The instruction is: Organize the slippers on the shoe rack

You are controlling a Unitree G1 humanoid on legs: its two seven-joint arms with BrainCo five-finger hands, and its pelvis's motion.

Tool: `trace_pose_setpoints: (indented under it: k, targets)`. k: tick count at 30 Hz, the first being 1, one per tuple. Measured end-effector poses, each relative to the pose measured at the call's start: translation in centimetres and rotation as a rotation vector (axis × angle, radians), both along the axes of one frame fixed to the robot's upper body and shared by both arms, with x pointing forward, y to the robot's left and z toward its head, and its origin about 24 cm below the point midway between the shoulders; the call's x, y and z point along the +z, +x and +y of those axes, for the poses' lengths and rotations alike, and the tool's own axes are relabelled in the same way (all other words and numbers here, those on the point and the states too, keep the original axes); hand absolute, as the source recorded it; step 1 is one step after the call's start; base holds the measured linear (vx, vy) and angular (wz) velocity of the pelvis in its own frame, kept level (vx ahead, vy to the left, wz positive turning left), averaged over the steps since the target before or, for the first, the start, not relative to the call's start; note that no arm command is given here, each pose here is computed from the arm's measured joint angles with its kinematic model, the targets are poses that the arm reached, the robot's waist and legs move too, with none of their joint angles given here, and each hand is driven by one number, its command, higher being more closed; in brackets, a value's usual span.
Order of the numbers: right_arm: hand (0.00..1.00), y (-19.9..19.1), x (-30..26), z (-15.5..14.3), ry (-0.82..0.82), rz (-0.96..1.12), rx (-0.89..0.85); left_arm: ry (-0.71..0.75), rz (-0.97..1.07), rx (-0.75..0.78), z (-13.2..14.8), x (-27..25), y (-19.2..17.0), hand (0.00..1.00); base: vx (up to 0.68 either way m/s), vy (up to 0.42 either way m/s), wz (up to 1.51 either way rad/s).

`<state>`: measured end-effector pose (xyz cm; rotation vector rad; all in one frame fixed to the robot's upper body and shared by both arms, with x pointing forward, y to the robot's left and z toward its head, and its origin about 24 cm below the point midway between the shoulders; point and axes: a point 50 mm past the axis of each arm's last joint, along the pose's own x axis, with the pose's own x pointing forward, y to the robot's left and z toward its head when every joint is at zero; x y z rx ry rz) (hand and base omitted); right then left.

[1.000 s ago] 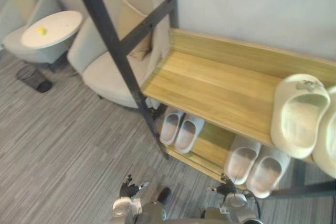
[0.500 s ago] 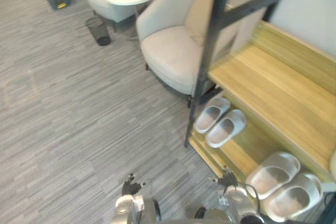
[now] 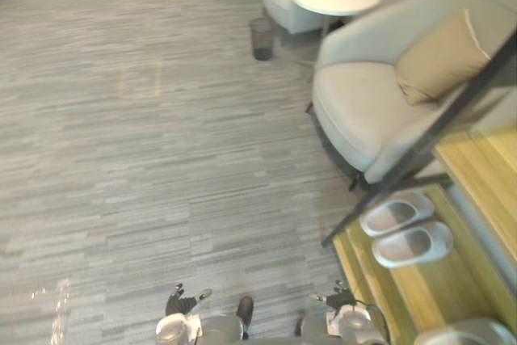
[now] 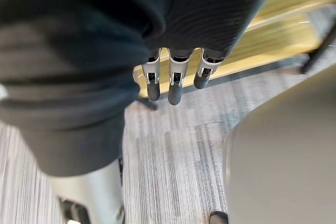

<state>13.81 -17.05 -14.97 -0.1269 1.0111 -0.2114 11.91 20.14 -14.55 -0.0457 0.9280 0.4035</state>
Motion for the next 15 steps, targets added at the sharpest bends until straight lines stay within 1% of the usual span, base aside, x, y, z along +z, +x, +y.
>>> trace_pose_setpoints:
  k: [2, 8, 11, 15]
  targets:
    - [0.0, 0.3, 0.2, 0.1, 0.002, -0.015, -0.001, -0.004, -0.015, 0.021, 0.0, 0.1, 0.1, 0.0, 0.1, -0.114, 0.88]
    - [0.0, 2.6, 1.3, 1.8, 0.039, -0.107, 0.022, -0.036, -0.104, 0.133, 0.1, 1.1, 1.2, 0.0, 0.16, -0.035, 0.67]
    - [0.0, 3.6, 2.0, 1.8, 0.032, -0.151, 0.031, -0.047, -0.125, 0.144, 0.0, 1.3, 1.6, 0.0, 0.14, 0.064, 0.51]
    - [0.0, 3.6, 1.6, 1.4, 0.02, -0.116, 0.042, -0.047, -0.121, 0.129, 0.0, 1.1, 1.6, 0.0, 0.27, 0.179, 0.49]
